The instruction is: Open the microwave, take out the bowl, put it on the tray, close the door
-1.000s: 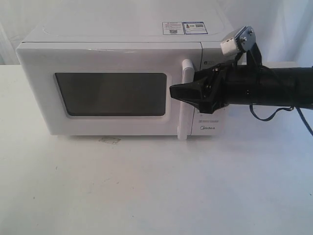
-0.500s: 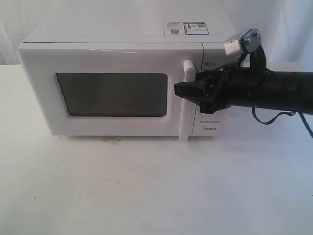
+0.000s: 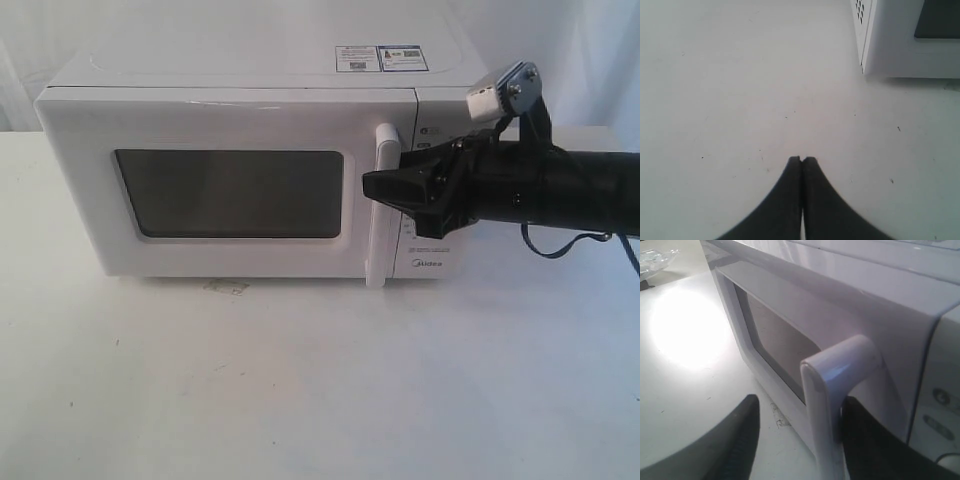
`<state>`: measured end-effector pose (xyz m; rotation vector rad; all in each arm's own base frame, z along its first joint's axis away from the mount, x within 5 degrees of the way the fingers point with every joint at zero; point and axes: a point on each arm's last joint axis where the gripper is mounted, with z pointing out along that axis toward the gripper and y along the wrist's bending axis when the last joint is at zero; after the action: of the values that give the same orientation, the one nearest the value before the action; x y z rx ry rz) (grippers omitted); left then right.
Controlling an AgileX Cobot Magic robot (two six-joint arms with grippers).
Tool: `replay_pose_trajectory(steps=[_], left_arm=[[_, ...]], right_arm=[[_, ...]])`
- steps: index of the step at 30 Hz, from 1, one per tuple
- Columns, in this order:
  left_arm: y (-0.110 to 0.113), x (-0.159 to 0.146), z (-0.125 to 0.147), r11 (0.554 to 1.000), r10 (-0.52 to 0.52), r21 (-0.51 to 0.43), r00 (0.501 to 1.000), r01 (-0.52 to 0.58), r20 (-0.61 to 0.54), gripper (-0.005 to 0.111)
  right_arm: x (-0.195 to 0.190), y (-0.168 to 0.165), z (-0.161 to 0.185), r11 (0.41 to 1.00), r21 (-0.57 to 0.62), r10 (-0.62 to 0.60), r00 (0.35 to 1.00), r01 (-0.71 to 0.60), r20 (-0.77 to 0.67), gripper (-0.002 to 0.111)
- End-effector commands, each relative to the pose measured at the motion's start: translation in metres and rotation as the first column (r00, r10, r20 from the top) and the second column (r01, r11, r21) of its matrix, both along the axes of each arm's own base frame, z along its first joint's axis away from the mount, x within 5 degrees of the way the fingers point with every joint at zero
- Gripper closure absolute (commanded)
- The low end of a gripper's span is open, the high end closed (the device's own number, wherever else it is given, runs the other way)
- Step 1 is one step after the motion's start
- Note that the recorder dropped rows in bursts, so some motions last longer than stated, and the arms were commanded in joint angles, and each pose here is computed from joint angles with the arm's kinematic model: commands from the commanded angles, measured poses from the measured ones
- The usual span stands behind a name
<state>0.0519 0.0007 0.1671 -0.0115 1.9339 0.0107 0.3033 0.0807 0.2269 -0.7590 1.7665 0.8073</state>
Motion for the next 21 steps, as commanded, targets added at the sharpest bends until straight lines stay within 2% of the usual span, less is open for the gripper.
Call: replay_pose_trajectory(steps=[1, 21], left_arm=[[0.000, 0.000, -0.001, 1.000, 0.003, -0.004, 1.000, -0.003, 0.002, 0.107], [0.000, 0.000, -0.001, 1.000, 0.003, -0.004, 1.000, -0.003, 0.002, 0.107]], right_arm=[[-0.032, 0.018, 0.007, 0.956, 0.138, 0.257, 0.965, -0.260, 0.044, 0.108], [-0.048, 0.017, 0.013, 0.953, 0.107, 0.278, 0.958, -0.285, 0.070, 0.108]])
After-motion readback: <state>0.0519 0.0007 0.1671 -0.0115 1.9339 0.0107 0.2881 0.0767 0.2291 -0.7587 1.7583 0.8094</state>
